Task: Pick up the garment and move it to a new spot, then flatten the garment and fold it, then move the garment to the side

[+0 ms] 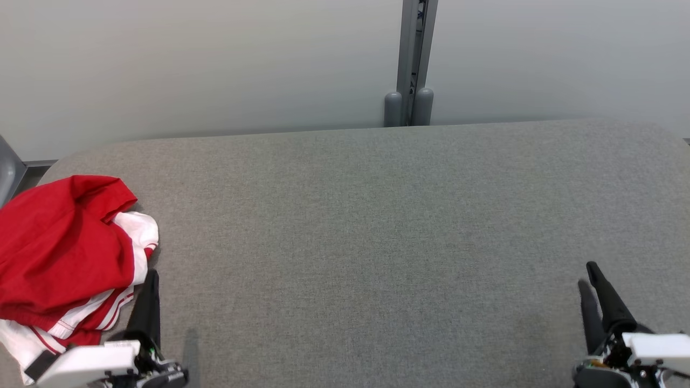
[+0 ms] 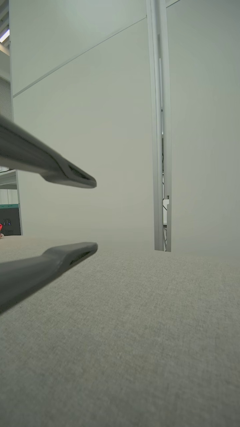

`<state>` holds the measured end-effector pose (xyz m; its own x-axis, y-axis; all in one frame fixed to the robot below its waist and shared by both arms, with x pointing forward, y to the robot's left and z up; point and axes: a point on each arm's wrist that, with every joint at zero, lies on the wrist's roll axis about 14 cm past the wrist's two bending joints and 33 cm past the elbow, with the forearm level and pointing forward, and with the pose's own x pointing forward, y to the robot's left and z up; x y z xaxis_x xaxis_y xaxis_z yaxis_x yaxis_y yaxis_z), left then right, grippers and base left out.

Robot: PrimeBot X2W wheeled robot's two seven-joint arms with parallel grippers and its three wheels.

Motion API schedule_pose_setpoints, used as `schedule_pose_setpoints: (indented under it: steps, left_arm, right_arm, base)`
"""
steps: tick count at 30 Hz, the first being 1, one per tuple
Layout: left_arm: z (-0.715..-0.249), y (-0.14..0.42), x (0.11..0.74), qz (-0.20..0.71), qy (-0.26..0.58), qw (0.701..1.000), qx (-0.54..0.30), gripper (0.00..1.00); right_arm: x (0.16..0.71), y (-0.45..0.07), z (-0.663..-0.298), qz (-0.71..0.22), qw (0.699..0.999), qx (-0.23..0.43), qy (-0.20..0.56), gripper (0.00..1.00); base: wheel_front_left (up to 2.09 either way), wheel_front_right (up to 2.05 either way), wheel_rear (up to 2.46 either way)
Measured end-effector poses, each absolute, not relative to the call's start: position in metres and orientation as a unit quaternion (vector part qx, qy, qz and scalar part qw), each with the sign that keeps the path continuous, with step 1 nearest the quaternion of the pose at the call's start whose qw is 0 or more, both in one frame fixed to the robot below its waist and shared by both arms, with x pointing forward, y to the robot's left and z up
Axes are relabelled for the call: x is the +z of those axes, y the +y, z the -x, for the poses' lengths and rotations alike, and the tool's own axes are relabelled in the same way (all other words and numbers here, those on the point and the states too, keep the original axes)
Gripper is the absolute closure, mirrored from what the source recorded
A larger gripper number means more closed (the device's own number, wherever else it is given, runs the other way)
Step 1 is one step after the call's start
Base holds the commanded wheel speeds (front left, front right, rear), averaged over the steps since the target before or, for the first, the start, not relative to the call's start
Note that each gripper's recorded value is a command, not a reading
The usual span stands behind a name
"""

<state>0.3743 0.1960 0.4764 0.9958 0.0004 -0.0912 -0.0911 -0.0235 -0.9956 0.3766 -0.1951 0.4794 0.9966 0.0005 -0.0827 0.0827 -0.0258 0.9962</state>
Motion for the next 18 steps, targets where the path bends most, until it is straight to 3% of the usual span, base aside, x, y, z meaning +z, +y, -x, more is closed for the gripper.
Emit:
schedule_pose_setpoints:
  steps: [9, 18]
  left_arm:
    - [-0.366, 0.188, 0.462, 0.71, 0.046, 0.701, 0.049, 0.0]
    - [-0.368, 0.184, 0.467, 0.67, 0.042, 0.74, 0.043, 0.0]
  right_arm:
    - [0.466, -0.192, -0.369, -0.713, 0.699, -0.049, 0.038, 0.0]
    - [0.471, -0.197, -0.371, -0.68, 0.731, -0.054, 0.024, 0.0]
  base:
    - [0.0, 0.0, 0.0]
    - [0.0, 0.0, 0.0]
